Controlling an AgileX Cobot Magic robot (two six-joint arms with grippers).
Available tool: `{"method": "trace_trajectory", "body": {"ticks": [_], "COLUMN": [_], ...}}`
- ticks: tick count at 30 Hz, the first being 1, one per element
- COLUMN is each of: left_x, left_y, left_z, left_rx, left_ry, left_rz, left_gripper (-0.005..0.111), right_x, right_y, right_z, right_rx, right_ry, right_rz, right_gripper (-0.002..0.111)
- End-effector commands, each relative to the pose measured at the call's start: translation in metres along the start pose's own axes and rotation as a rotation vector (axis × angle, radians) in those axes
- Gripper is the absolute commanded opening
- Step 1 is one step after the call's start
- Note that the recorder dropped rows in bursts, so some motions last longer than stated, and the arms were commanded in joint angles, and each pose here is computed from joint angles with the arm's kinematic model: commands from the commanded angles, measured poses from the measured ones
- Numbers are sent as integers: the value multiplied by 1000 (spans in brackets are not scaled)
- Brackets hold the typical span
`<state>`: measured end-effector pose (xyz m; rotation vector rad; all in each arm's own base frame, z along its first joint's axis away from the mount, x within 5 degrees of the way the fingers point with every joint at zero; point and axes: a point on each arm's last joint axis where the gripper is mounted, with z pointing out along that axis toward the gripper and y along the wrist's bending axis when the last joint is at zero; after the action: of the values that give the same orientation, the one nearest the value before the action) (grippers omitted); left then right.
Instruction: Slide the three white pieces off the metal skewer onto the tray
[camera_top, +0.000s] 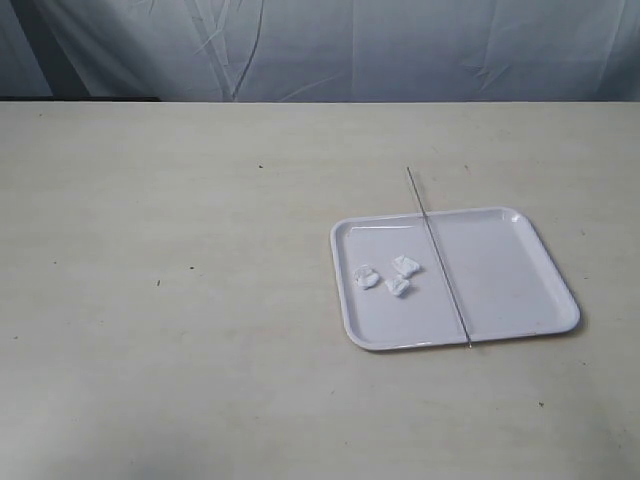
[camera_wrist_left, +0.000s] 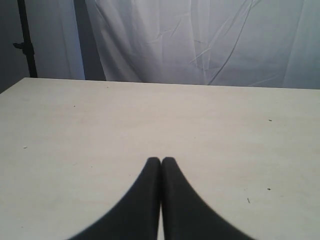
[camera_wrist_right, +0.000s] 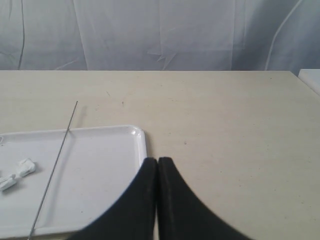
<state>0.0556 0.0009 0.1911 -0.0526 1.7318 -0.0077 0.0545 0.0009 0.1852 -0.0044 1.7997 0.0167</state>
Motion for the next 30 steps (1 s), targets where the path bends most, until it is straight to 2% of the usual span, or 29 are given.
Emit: {"method": "trace_trajectory", "body": {"ticks": [1, 5, 30], "left_x": [-1, -2, -2], "left_y": [0, 1, 1], "left_z": [0, 0, 0], "left_rx": [4, -7, -7], "left_ry": [-18, -33, -33], "left_rz": [-4, 40, 40], "left_gripper": [0, 0, 0], "right_x": [0, 0, 0], "right_y": [0, 0, 0], "right_z": [0, 0, 0], "right_rx": [5, 5, 5], "right_ry": [-9, -9, -9], "right_rz": [0, 0, 2], "right_gripper": [-1, -1, -1]}}
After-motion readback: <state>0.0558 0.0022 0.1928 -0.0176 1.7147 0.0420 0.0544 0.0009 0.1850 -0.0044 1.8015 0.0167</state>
